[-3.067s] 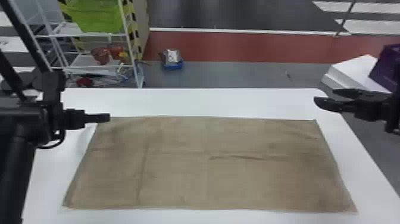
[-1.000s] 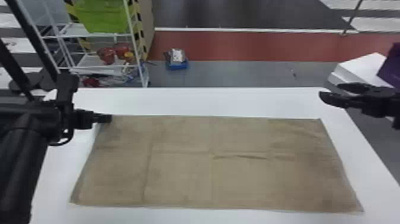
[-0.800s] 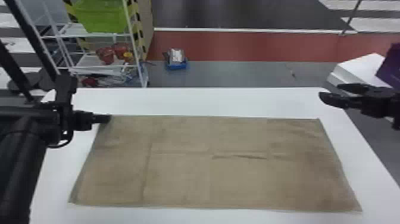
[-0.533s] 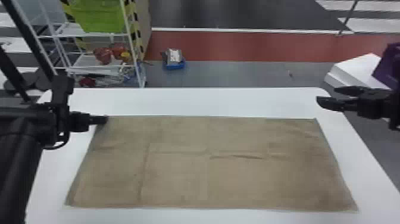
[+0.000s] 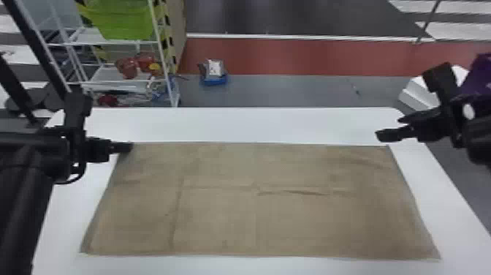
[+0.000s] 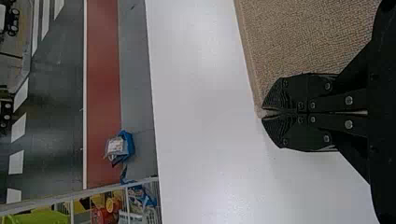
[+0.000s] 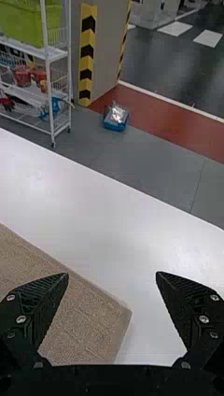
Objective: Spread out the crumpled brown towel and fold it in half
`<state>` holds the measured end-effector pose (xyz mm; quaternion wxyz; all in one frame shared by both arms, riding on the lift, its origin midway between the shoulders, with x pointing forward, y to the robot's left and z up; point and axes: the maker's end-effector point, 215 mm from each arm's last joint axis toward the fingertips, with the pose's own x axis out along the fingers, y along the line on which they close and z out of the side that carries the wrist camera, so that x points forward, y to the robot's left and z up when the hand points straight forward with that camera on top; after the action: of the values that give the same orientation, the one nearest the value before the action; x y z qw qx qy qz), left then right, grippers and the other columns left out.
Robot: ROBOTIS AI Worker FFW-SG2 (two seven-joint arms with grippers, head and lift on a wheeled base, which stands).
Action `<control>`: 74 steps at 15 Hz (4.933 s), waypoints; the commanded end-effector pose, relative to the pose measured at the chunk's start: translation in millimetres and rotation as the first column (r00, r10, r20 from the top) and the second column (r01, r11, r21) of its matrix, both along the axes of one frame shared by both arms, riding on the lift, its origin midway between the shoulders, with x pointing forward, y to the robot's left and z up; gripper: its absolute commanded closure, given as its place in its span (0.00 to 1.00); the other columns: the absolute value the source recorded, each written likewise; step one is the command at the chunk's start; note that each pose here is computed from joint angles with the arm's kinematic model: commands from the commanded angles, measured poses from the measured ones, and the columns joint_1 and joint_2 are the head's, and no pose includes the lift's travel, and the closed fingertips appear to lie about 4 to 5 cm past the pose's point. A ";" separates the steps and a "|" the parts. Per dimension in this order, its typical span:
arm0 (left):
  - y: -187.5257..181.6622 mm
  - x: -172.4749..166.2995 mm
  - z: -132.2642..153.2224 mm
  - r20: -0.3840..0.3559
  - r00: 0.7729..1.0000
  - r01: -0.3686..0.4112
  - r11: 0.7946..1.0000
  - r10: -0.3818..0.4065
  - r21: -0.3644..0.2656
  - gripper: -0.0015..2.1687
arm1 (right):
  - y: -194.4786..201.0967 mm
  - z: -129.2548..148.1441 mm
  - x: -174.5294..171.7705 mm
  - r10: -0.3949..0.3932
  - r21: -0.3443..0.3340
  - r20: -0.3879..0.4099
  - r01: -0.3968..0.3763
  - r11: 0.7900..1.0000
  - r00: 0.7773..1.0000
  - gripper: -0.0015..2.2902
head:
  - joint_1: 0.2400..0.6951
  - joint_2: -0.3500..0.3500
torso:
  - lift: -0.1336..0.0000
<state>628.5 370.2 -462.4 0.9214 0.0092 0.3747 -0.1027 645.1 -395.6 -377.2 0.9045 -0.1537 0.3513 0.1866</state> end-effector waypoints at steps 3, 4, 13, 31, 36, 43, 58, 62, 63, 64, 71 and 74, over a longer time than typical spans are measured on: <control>-1.5 0.2 -0.5 0.001 1.000 0.004 1.000 -0.004 0.004 0.66 | -11.2 -34.9 -11.3 -0.037 -0.071 -0.113 0.029 0.997 0.993 0.10 | 1.00 0.46 | 0.08; -1.5 0.2 -0.5 0.001 1.000 0.004 1.000 -0.004 0.004 0.66 | -12.6 -39.3 -10.8 -0.040 -0.066 -0.124 0.032 0.997 0.991 0.12 | 1.00 0.46 | 0.08; 2.0 1.5 1.4 0.008 1.000 0.004 1.000 -0.004 0.016 0.66 | -29.8 -45.8 -8.4 -0.038 0.038 -0.127 0.044 0.998 0.991 0.18 | 1.00 0.44 | 0.08; 9.1 0.6 2.3 0.006 1.000 0.002 1.000 -0.002 0.030 0.67 | -35.3 -54.3 -15.4 -0.019 0.053 -0.148 0.027 0.998 0.989 0.28 | 1.00 0.43 | 0.08; 8.4 0.2 2.4 0.005 1.000 0.007 1.000 -0.007 0.028 0.67 | -36.6 -67.4 -21.1 -0.032 0.023 -0.181 0.036 0.999 0.983 0.28 | 1.00 0.43 | 0.08; 9.8 0.4 2.8 0.005 1.000 0.006 1.000 -0.006 0.030 0.67 | -28.4 -62.1 -14.6 0.016 0.045 -0.143 -0.010 0.999 0.990 0.45 | 1.00 0.44 | 0.08; 31.2 -25.3 31.8 0.064 0.995 -0.071 0.997 0.072 -0.018 0.67 | -3.3 -30.3 -7.3 0.134 0.086 -0.011 -0.133 0.987 0.991 0.53 | 1.00 0.49 | 0.08; 41.5 -36.7 42.9 0.088 0.992 -0.087 0.996 0.089 -0.025 0.67 | 2.7 -15.8 -12.0 0.147 0.101 0.028 -0.149 0.984 0.989 0.53 | 1.00 0.51 | 0.08; 49.5 -45.1 42.4 0.092 0.990 -0.100 0.995 0.102 -0.025 0.66 | -0.3 -10.1 -15.3 0.142 0.115 0.040 -0.146 0.983 0.989 0.53 | 1.00 0.52 | 0.08; 49.1 -45.6 49.1 0.106 0.989 -0.096 0.995 0.099 -0.031 0.67 | 1.8 -9.2 -18.8 0.143 0.126 0.039 -0.147 0.981 0.989 0.53 | 1.00 0.52 | 0.08; 51.3 -66.7 60.1 0.147 0.983 -0.097 0.993 0.106 -0.071 0.67 | -11.4 -1.5 -60.0 0.120 0.198 0.080 -0.133 0.971 0.990 0.53 | 1.00 0.53 | 0.08; 47.0 -79.5 69.6 0.176 0.980 -0.077 0.992 0.094 -0.103 0.66 | -14.2 6.2 -81.2 0.118 0.232 0.102 -0.139 0.963 0.988 0.53 | 1.00 0.52 | 0.08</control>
<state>556.1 418.1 -398.1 0.9522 -0.0386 0.2932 -0.0762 574.1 -406.8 -373.3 0.9140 -0.0817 0.2813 0.2808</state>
